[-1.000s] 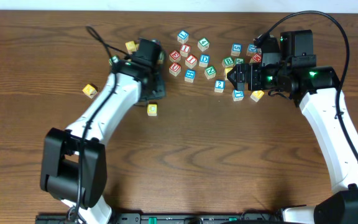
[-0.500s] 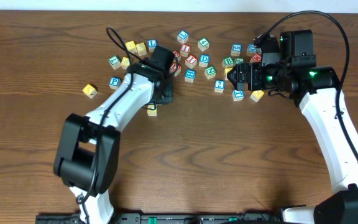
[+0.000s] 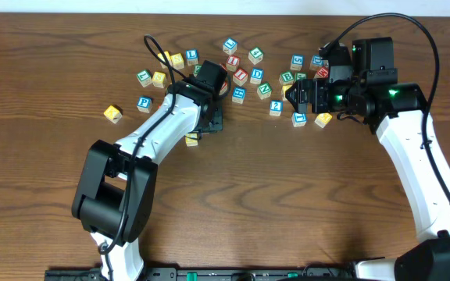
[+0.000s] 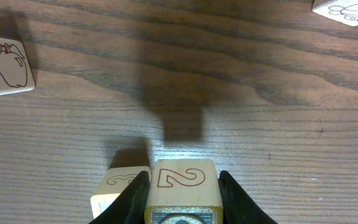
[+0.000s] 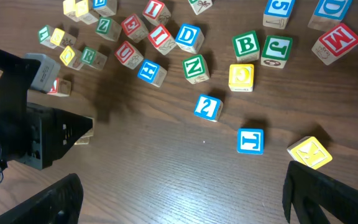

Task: Spell out CORL
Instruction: 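Place the O block right of the C block and open gripper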

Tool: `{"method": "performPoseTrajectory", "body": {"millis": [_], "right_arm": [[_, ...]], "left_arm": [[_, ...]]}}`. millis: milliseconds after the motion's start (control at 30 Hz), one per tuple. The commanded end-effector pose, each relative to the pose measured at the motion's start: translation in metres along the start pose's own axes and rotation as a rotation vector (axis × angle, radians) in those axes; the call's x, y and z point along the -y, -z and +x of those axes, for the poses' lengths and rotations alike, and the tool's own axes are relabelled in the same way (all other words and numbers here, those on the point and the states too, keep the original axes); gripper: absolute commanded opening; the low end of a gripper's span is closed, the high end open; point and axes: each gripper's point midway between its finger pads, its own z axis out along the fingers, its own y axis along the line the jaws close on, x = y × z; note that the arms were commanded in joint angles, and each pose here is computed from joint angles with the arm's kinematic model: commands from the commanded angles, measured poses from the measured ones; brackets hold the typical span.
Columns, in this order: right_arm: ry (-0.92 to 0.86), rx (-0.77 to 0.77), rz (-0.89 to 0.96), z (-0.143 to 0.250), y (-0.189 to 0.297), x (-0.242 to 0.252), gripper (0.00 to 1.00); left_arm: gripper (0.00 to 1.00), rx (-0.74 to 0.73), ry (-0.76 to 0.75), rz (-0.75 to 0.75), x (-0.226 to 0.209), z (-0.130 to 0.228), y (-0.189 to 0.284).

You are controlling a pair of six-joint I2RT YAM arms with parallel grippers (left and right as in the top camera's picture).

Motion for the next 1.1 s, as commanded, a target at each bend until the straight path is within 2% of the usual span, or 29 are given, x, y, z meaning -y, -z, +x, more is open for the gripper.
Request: {"method": "performPoseTrajectory", "body": {"millis": [0,133,333,633,733,833,1067], "right_arm": [[0.013,0.009,-0.001,-0.006,0.0,-0.002,0.99],[0.013,0.01,-0.001,-0.006,0.0,-0.002,0.99],[0.013,0.009,-0.001,-0.006,0.0,-0.002,0.99],[0.01,0.003,-0.001,-0.004,-0.001,-0.001,0.99],[0.009,0.001,-0.001,-0.004,-0.002,-0.001,0.99],[0.01,0.002,-0.001,-0.004,-0.002,-0.001,0.99],[0.011,0.006,-0.001,-0.005,-0.002,-0.001,0.99]], "left_arm": [[0.28,-0.013,-0.017,-0.023,-0.003,0.003,-0.004],[0.28,-0.027,-0.023,-0.026,0.001,0.01,-0.008],[0.28,-0.055,0.056,-0.044,-0.004,0.021,-0.021],[0.28,-0.074,0.059,-0.055,-0.006,0.025,-0.029],[0.3,-0.074,0.059,-0.055,-0.006,0.025,-0.029],[0.38,-0.074,0.059,-0.054,-0.006,0.025,-0.029],[0.39,-0.074,0.059,-0.054,-0.006,0.025,-0.029]]}}
